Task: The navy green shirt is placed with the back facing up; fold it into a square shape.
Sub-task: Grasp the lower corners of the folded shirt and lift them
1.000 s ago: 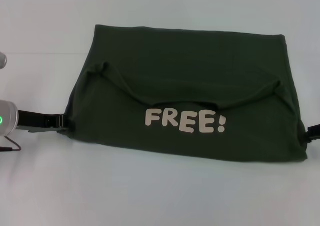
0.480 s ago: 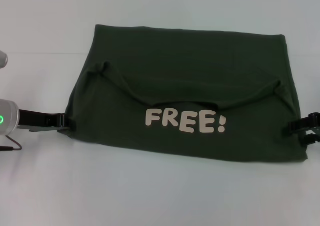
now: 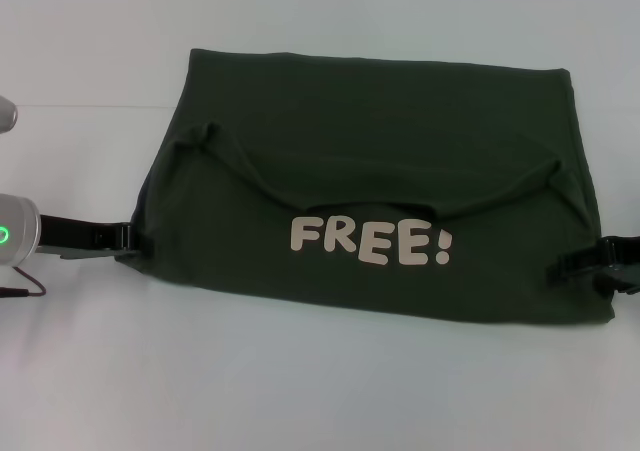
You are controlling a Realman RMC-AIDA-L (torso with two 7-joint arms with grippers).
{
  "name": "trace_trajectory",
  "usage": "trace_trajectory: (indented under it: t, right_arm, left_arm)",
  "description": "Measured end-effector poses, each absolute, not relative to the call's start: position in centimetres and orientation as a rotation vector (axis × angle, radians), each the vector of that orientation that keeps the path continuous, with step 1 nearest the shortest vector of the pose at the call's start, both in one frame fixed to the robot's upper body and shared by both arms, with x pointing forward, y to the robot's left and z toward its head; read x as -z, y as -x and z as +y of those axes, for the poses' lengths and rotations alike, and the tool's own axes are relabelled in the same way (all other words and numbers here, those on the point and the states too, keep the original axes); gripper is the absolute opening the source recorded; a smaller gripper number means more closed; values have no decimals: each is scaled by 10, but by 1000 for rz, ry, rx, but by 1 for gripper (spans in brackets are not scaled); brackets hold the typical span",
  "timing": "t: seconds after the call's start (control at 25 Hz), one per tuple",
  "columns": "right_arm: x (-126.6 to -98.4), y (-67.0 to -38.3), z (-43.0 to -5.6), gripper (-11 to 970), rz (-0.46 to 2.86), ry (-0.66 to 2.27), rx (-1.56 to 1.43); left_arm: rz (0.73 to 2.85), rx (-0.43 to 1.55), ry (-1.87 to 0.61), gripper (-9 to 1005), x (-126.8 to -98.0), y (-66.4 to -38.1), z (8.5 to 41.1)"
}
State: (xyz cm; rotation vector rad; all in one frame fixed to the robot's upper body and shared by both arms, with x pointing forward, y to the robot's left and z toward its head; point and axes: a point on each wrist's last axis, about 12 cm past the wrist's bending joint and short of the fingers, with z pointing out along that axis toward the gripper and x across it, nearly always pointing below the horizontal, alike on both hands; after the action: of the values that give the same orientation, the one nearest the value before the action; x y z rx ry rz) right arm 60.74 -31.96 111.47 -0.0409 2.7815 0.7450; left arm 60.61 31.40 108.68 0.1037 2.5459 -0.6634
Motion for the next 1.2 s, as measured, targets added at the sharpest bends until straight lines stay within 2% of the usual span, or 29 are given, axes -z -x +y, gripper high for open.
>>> trace_trajectory:
  t: [1.0,1.2]
  right_arm:
    - [-1109,-602,-316,688,2825,105,-713]
    - [-1110,-603,-317,526,2825,102,-707]
  left_arm:
    - [2544,668,-100,17,-1088,-607,314]
    - [2541,670,-102,16,-1088,-607,313]
